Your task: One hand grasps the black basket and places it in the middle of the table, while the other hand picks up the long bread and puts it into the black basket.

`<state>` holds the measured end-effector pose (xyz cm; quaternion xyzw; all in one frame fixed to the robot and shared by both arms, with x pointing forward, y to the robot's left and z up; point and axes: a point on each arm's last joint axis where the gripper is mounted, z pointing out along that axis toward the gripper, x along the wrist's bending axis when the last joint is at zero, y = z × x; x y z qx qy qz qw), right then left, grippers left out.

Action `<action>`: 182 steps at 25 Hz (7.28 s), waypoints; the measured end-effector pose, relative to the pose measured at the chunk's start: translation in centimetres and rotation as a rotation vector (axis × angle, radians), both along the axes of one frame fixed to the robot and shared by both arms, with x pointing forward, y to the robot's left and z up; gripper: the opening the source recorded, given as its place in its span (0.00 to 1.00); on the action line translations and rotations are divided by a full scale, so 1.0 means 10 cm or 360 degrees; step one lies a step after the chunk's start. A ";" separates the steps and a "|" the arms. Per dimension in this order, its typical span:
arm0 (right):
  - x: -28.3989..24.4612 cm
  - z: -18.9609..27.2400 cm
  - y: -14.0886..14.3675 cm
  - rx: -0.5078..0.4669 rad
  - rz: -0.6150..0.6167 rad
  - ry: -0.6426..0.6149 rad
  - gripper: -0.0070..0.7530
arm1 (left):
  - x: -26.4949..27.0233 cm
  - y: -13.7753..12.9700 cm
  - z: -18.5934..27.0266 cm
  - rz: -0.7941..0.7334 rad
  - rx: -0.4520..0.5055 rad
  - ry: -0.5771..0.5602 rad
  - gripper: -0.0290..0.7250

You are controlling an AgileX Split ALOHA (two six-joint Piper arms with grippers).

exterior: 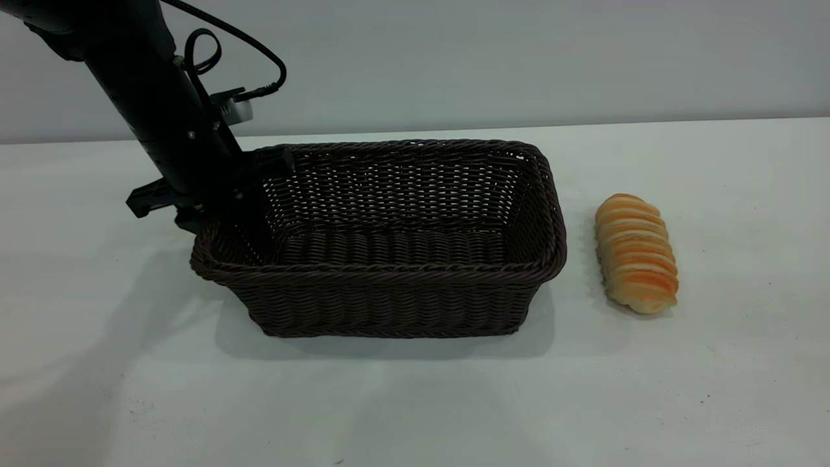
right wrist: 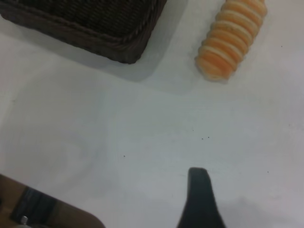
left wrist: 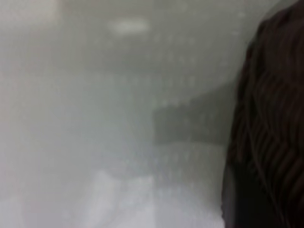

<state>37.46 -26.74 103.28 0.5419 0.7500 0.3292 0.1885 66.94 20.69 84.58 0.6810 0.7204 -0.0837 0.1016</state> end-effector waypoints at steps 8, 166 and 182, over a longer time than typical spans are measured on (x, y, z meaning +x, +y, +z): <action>-0.01 -0.01 -0.01 -0.0024 0.0009 0.0009 0.72 | 0.05 0.13 0.59 0.0032 0.0232 -0.0104 0.87; -1.30 0.07 -0.21 -0.0020 -0.0182 -0.0252 0.58 | -4.45 1.05 1.89 0.0189 0.0456 -0.1344 0.74; -1.29 0.07 -0.20 -0.0008 -0.0274 -0.0250 0.46 | -4.48 1.05 1.89 0.0218 0.0464 -0.1369 0.74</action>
